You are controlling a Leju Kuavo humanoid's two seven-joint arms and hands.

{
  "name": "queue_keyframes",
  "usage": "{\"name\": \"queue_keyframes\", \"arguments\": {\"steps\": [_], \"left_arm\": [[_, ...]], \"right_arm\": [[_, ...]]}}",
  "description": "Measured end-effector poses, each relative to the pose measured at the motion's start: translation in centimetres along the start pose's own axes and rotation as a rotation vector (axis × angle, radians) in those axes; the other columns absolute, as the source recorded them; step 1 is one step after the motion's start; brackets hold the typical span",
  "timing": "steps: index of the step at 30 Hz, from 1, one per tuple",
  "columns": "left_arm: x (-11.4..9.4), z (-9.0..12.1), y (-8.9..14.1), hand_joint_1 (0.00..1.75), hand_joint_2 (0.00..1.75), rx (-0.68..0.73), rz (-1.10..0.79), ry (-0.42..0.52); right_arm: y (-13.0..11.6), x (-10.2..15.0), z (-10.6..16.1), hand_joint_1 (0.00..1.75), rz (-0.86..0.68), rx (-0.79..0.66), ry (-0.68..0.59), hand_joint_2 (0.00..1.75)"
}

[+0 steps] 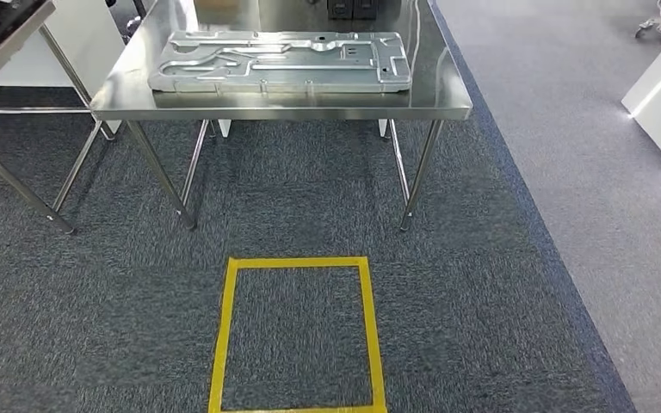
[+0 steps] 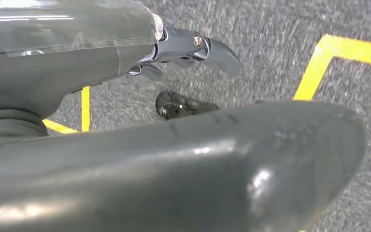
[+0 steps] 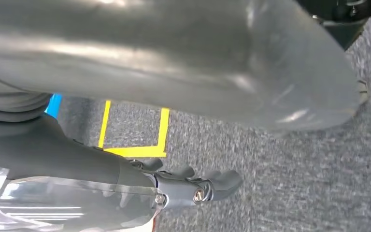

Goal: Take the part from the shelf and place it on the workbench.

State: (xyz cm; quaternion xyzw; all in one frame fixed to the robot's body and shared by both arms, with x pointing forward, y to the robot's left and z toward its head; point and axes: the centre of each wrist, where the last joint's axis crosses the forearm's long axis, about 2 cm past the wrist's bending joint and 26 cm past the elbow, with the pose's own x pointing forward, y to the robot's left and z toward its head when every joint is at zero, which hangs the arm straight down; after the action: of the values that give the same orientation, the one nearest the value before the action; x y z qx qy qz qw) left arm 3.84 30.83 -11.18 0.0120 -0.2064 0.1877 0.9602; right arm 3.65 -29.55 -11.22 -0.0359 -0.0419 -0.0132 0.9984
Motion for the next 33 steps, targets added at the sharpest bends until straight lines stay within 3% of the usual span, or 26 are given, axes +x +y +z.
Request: {"name": "queue_keyframes", "arguments": {"steps": [24, 33], "left_arm": [[0.5, -0.1, 0.6, 0.0, 0.0, -0.009, -0.01, -0.016], [0.8, -0.1, 1.9, 0.0, 0.0, 0.018, -0.037, -0.027]], "right_arm": [[0.3, 0.8, 0.0, 0.0, -0.014, 0.021, -0.023, 0.0], [1.6, 0.5, 0.1, 0.0, -0.034, 0.05, -0.032, 0.0]]}}
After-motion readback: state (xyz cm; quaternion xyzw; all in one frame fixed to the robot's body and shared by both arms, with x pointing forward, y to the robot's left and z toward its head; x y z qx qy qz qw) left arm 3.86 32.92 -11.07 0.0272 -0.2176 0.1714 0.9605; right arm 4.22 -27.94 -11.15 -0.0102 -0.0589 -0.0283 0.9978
